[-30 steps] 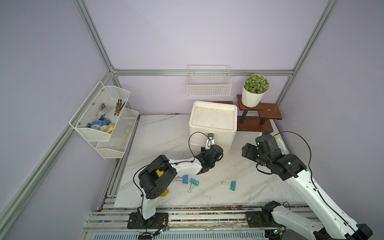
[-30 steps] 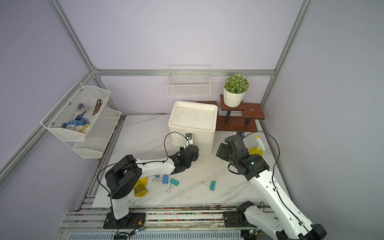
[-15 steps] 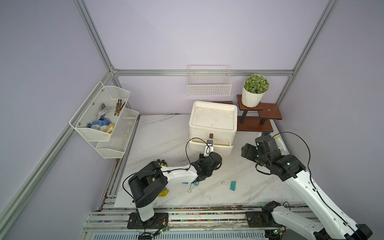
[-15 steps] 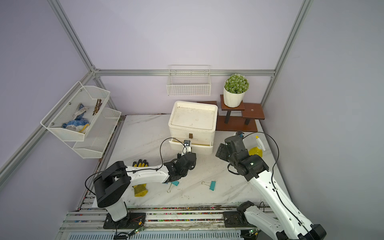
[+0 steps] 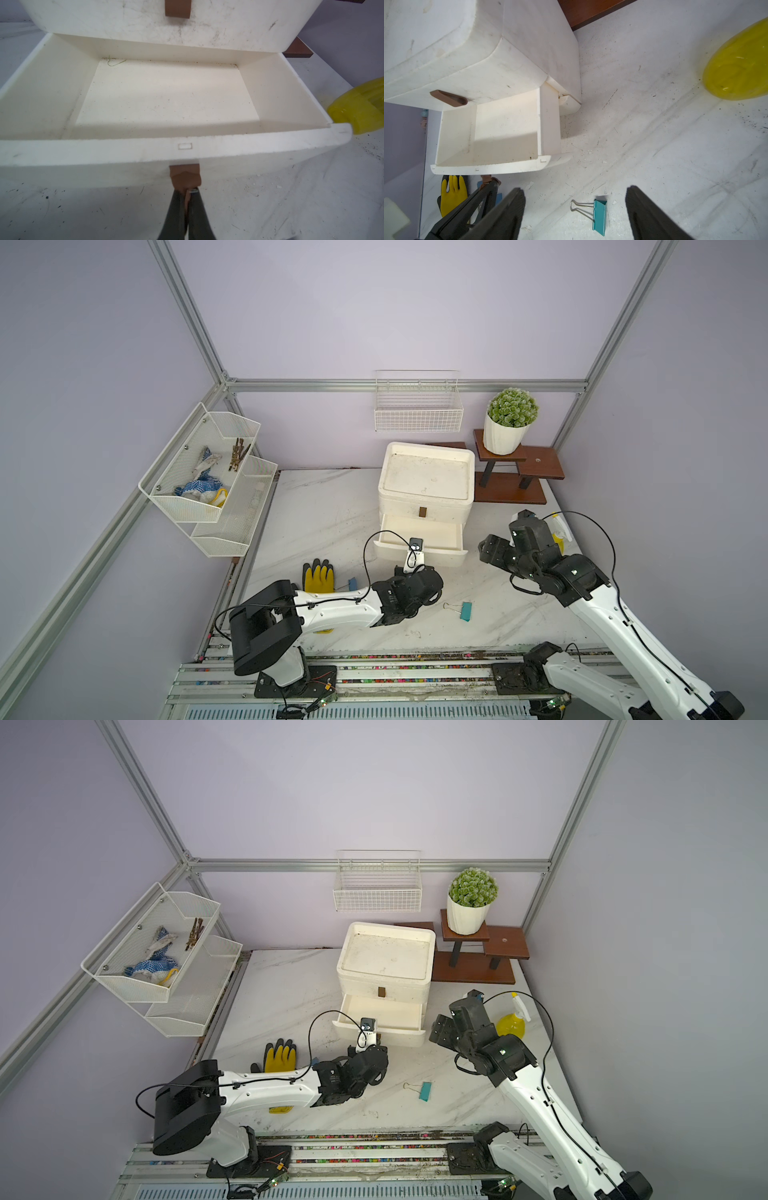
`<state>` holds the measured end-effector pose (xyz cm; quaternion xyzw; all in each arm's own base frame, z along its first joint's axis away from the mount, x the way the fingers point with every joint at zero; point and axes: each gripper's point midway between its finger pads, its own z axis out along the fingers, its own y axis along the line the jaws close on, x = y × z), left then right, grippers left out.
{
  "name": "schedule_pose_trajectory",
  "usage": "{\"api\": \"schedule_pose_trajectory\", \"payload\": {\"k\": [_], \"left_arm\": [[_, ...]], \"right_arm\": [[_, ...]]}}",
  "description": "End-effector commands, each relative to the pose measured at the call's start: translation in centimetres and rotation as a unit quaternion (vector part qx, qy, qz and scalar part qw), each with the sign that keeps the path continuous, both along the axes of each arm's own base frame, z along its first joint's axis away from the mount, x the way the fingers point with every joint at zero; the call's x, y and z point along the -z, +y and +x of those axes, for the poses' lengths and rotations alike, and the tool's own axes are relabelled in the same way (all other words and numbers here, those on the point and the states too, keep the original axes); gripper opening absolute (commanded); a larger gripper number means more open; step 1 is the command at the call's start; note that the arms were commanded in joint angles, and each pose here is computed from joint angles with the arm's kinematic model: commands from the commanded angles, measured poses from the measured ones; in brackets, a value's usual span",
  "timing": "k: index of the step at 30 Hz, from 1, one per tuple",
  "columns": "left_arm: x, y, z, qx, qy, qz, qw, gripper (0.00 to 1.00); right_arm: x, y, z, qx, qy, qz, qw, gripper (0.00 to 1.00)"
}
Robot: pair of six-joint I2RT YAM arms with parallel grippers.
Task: Put the binder clips in the drawer according to color
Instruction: Open the drawer in the storage box, then pick up the binder clip at the center of the board.
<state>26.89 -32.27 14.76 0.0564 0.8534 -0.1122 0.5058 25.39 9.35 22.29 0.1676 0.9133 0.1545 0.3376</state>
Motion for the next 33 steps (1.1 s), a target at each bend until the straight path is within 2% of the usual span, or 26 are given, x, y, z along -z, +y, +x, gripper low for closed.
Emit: {"api": "schedule_pose_trajectory", "payload": {"k": [1, 7, 10, 11, 14, 16, 19, 22, 24, 26, 28, 30, 33], "left_arm": [[-2.3, -0.1, -0.9, -0.009, -0.013, -0.042, 0.999, 0.0], [-2.1, 0.2, -2.1, -0.003, -0.009, -0.043, 0.999, 0.0], [-2.1, 0.8, -1.9, -0.022, -0.014, -0.036, 0.999, 0.0], [-2.3, 0.8, -1.8, -0.025, -0.014, -0.035, 0.999, 0.06], [-2.5, 0.3, -2.0, -0.014, -0.006, -0.034, 0.999, 0.45], [-2.8, 0.0, -2.3, -0.009, -0.007, -0.036, 0.999, 0.58], [-3.9, -0.2, -3.0, 0.0, -0.012, -0.044, 0.999, 0.63], [-5.0, -0.1, -3.8, 0.003, -0.015, -0.055, 0.998, 0.64], [-6.9, 0.8, -4.5, -0.004, -0.017, -0.079, 0.997, 0.64], [-7.3, 1.7, -5.0, -0.015, -0.006, -0.082, 0.996, 0.64], [-7.6, 2.7, -5.3, -0.03, 0.006, -0.082, 0.996, 0.64], [-8.3, 3.5, -5.5, -0.036, 0.01, -0.083, 0.996, 0.64], [-9.4, 4.6, -5.7, -0.046, 0.009, -0.091, 0.995, 0.63]], "right_arm": [[1.2, 0.2, -1.5, -0.002, 0.027, 0.023, 0.999, 0.81], [3.6, -0.1, -2.9, 0.008, 0.063, 0.026, 0.998, 0.79], [4.7, -0.1, -3.4, 0.006, 0.08, 0.027, 0.996, 0.78], [5.2, 0.0, -3.7, 0.004, 0.087, 0.027, 0.996, 0.78], [6.4, -0.1, -4.4, 0.004, 0.108, 0.027, 0.994, 0.77], [7.6, -0.2, -5.1, 0.012, 0.125, 0.03, 0.992, 0.77], [9.8, -0.5, -6.5, 0.06, 0.164, 0.06, 0.983, 0.76], [12.1, -0.6, -8.8, 0.149, 0.228, 0.117, 0.955, 0.78], [13.6, -0.5, -10.4, 0.22, 0.27, 0.156, 0.924, 0.81], [15.0, 0.1, -12.1, 0.293, 0.322, 0.206, 0.876, 0.83], [14.9, 0.7, -12.1, 0.333, 0.334, 0.243, 0.848, 0.83], [13.9, 0.7, -11.5, 0.364, 0.332, 0.245, 0.835, 0.86], [13.4, 0.6, -11.9, 0.403, 0.371, 0.211, 0.81, 0.99]]}}
